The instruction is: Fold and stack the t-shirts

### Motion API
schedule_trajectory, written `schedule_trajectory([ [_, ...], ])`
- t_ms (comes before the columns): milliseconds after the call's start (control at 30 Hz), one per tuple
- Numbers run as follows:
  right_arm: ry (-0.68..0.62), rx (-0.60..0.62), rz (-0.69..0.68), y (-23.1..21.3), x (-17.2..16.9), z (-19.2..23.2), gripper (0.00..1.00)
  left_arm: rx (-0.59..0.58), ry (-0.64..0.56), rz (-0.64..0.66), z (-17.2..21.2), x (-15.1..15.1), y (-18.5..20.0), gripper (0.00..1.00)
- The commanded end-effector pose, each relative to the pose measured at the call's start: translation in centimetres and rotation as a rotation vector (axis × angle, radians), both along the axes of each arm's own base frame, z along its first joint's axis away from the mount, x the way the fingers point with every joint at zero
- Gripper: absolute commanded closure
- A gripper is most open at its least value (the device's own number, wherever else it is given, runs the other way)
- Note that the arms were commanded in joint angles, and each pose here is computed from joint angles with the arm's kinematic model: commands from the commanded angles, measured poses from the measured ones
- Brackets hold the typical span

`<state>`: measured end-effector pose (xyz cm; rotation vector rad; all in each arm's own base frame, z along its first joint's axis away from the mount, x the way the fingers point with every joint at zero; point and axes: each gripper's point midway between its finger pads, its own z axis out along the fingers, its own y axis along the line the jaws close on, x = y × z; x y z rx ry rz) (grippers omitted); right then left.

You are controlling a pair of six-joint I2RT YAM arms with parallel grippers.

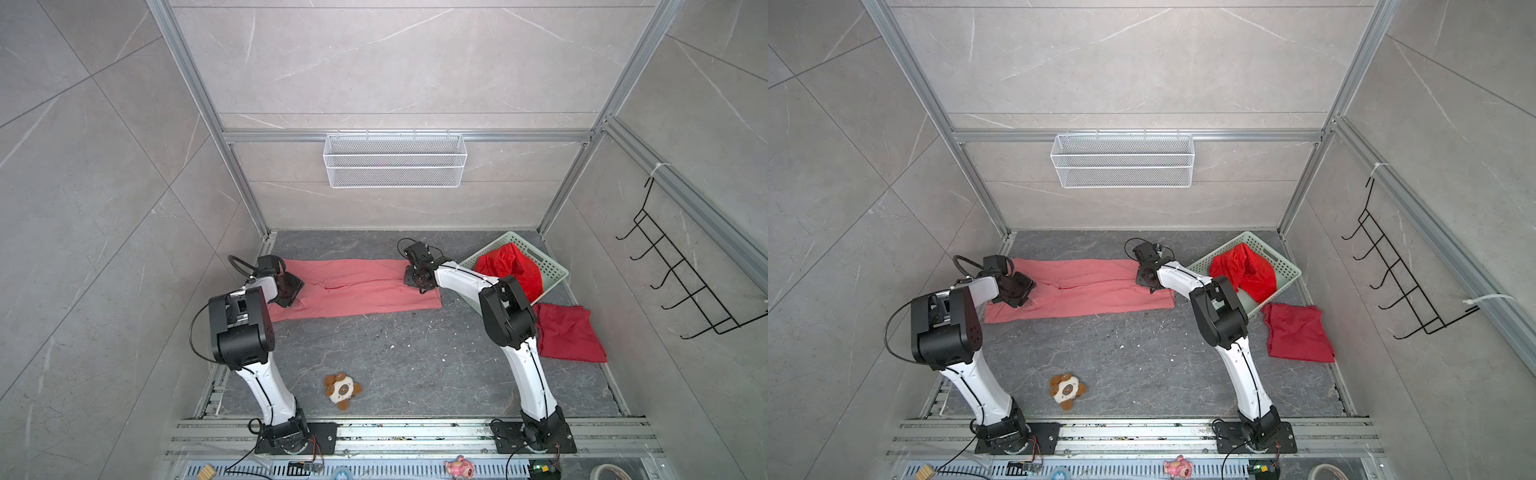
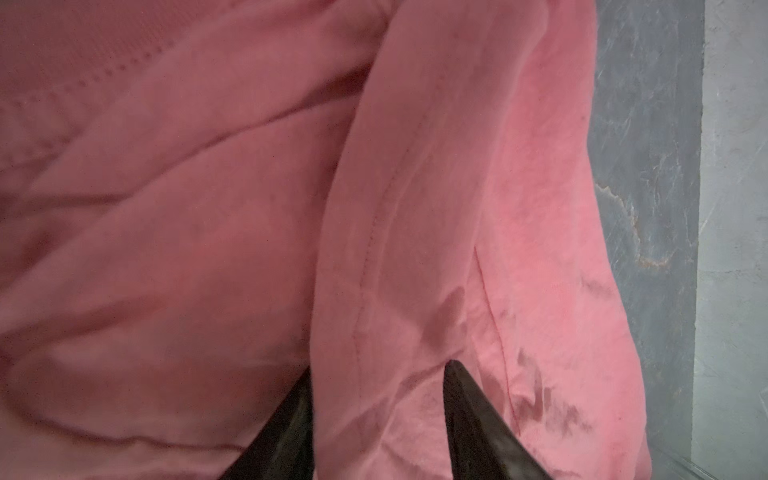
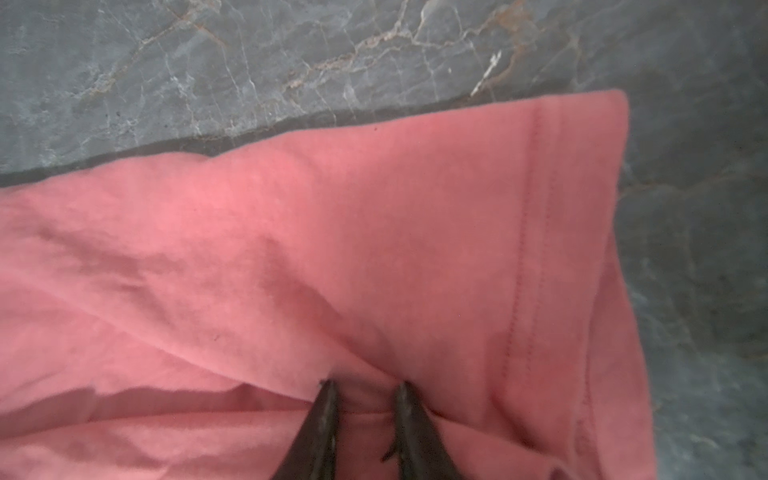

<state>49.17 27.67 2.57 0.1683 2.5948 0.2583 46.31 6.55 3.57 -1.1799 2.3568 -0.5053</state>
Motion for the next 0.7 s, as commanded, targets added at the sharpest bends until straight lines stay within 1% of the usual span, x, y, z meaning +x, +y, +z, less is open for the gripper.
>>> schedule_trajectory([
  [0, 0.205, -0.01, -0.014, -1.8, -5.7, -4.0, 0.73, -0.043, 0.001, -0.09, -0.7, 1.9, -1.3, 0.5],
  [67, 0.227, 0.004, -0.027, -2.4, -7.7, -4.0, 0.73, -0.072, -0.027, -0.13, -0.4, 3.9, -2.4, 0.5],
  [200, 0.285, 0.035, -0.033, -3.2, -12.8, -4.5, 0.73, -0.123, -0.09, -0.242, 0.3, 8.2, -6.5, 0.51],
  [300, 0.334, 0.012, 0.004, -3.1, -16.5, -4.9, 0.71, -0.156, -0.125, -0.317, 0.6, 11.3, -10.2, 0.51],
  [367, 0.369, -0.016, 0.045, -2.8, -19.0, -5.0, 0.71, -0.179, -0.136, -0.349, 0.1, 12.9, -12.4, 0.51],
  [533, 0.443, -0.066, 0.144, -2.3, -24.2, -5.0, 0.71, -0.224, -0.192, -0.417, 0.6, 15.8, -17.3, 0.51],
  [667, 0.483, -0.094, 0.19, -2.3, -26.8, -4.9, 0.69, -0.254, -0.221, -0.464, 0.9, 16.8, -20.2, 0.51],
])
